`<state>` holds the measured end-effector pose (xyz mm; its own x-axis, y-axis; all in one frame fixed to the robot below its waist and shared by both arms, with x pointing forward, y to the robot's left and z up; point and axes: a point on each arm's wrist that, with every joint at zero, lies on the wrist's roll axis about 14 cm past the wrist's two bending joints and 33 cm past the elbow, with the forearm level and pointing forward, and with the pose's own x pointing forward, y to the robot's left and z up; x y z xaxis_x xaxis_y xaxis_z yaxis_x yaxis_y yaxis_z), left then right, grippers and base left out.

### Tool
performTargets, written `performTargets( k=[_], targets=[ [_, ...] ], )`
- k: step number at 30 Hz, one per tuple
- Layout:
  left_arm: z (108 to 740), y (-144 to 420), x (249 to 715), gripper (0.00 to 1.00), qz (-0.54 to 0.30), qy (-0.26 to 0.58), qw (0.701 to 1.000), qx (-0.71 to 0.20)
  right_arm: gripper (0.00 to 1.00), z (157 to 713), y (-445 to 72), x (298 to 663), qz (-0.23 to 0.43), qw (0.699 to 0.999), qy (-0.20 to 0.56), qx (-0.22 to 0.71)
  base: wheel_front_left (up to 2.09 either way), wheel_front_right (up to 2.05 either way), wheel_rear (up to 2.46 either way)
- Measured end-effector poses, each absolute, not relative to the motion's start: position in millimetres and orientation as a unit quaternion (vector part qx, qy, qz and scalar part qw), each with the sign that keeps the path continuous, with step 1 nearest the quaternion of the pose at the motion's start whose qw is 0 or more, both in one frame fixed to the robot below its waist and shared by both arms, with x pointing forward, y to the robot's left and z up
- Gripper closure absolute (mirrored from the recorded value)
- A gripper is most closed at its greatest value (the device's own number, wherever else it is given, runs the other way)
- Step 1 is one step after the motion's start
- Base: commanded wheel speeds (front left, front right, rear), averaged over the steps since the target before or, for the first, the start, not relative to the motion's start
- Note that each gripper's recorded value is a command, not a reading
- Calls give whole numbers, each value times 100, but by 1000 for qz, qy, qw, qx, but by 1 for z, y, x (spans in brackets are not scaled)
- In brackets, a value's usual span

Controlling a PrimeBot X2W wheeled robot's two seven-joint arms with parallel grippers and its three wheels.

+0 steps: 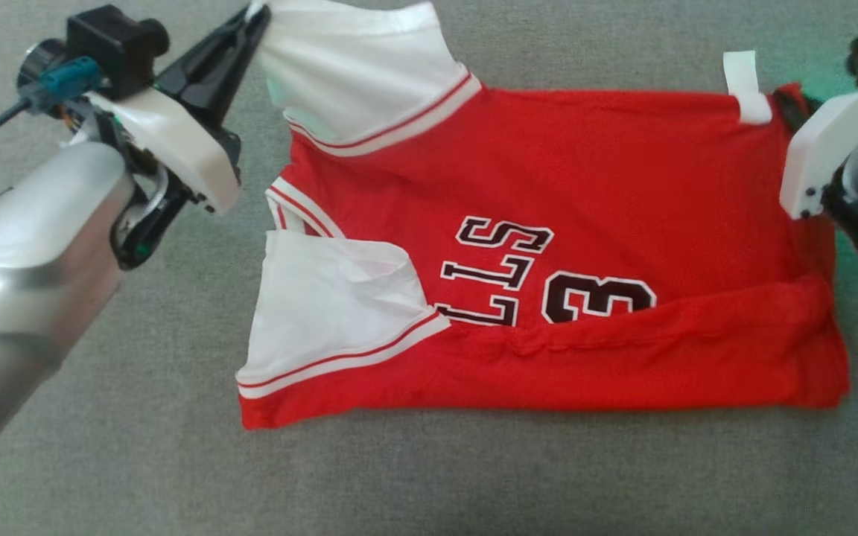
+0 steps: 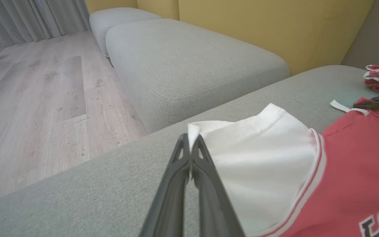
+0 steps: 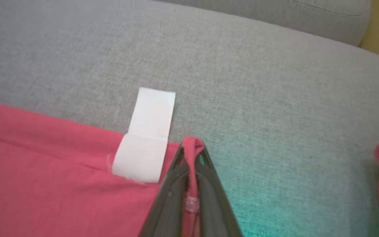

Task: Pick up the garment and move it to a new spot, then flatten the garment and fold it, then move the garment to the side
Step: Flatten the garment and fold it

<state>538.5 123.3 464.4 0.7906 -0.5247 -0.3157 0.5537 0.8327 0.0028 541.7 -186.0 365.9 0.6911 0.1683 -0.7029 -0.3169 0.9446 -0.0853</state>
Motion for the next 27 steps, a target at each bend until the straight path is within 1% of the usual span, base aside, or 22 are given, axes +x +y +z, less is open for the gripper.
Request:
performTargets(
  k=[7,13,21,27],
  targets=[
    [465,129,561,100,-271,139,951,58,100,393,-183,576,112,947,300,-32,0,0,0],
    [476,135,592,100,-260,105,956,82,100,412,-176,603,105,964,246,7,0,0,0],
    [489,139,629,100,-249,76,959,109,100,428,-174,632,95,975,200,30,0,0,0],
    [489,135,637,100,-246,71,960,112,100,433,-176,642,86,980,174,41,0,0,0]
  ],
)
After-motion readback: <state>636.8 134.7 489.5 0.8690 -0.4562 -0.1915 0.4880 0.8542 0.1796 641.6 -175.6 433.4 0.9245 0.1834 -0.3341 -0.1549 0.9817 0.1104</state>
